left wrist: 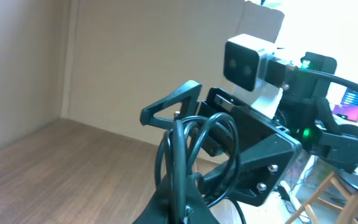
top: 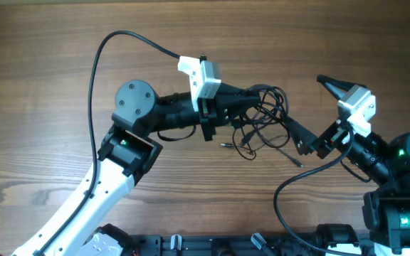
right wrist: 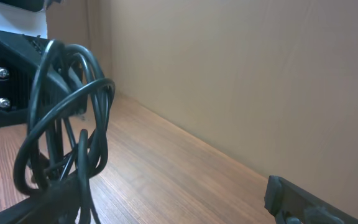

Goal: Untangle cables

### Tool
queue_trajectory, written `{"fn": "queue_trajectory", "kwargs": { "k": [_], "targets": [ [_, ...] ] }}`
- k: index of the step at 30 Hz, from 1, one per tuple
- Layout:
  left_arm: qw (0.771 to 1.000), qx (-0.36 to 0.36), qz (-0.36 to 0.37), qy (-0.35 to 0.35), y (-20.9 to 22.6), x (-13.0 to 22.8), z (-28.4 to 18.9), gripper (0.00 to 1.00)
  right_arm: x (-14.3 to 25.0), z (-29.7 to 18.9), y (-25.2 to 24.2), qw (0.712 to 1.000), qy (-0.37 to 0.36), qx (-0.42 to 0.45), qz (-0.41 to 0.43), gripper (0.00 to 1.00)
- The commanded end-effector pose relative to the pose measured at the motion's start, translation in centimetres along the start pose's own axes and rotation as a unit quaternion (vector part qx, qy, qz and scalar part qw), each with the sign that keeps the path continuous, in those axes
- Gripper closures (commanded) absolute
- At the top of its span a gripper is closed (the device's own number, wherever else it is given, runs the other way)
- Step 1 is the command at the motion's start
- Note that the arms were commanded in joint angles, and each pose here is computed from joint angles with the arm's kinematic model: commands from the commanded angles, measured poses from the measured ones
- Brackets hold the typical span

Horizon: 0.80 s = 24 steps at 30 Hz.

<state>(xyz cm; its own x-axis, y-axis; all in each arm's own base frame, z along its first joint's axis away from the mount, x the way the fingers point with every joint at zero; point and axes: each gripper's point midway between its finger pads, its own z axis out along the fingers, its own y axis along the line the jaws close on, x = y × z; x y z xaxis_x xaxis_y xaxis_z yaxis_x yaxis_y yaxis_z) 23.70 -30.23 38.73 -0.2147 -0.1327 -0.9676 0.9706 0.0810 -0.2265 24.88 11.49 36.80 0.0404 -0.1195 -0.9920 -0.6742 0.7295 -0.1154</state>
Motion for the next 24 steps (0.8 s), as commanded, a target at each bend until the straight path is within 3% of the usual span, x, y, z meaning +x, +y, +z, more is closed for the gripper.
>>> {"fn": "queue_trajectory", "kwargs": {
  "k": [1, 4, 8, 14, 17, 18, 20, 21, 24],
  "targets": [
    [0.999, 0.042, 0.005, 0.003, -2.6, -0.4, 0.3, 0.96, -1.1, -0.3, 0.6, 1.0, -0.015, -0.012, -0.023, 0.04],
    [0.998, 0.061, 0.012, 0.007, -3.7, 0.0, 0.9, 0.96, -1.2, -0.3, 0.8, 0.999, -0.017, -0.017, -0.024, 0.05],
    [0.996, 0.083, 0.019, 0.014, -4.6, 0.3, 0.9, 0.96, -1.2, -0.3, 1.0, 0.999, -0.018, -0.022, -0.024, 0.16],
    [0.995, 0.1, 0.017, 0.018, -5.7, 0.7, 1.4, 0.96, -2.5, -1.2, 5.5, 0.984, -0.058, -0.155, -0.07, 0.15],
    [0.993, 0.113, 0.015, 0.021, -6.6, 0.9, 1.8, 0.96, -2.8, -1.4, 6.0, 0.98, -0.066, -0.17, -0.077, 0.16],
    [0.993, 0.116, 0.015, 0.022, -6.8, 1.0, 1.9, 0.96, -2.9, -1.4, 6.0, 0.98, -0.067, -0.17, -0.078, 0.23],
    [0.993, 0.117, 0.015, 0.022, -6.8, 1.0, 1.9, 0.96, -3.0, -1.4, 6.0, 0.98, -0.068, -0.169, -0.08, 0.78],
    [0.993, 0.111, 0.015, 0.02, -6.6, 0.9, 1.9, 0.96, -3.0, -1.4, 6.0, 0.98, -0.067, -0.168, -0.078, 0.96],
    [0.996, 0.084, 0.011, 0.012, -5.3, 0.5, 1.7, 0.96, -2.9, -1.4, 6.0, 0.981, -0.066, -0.168, -0.076, 0.96]
  ]
}}
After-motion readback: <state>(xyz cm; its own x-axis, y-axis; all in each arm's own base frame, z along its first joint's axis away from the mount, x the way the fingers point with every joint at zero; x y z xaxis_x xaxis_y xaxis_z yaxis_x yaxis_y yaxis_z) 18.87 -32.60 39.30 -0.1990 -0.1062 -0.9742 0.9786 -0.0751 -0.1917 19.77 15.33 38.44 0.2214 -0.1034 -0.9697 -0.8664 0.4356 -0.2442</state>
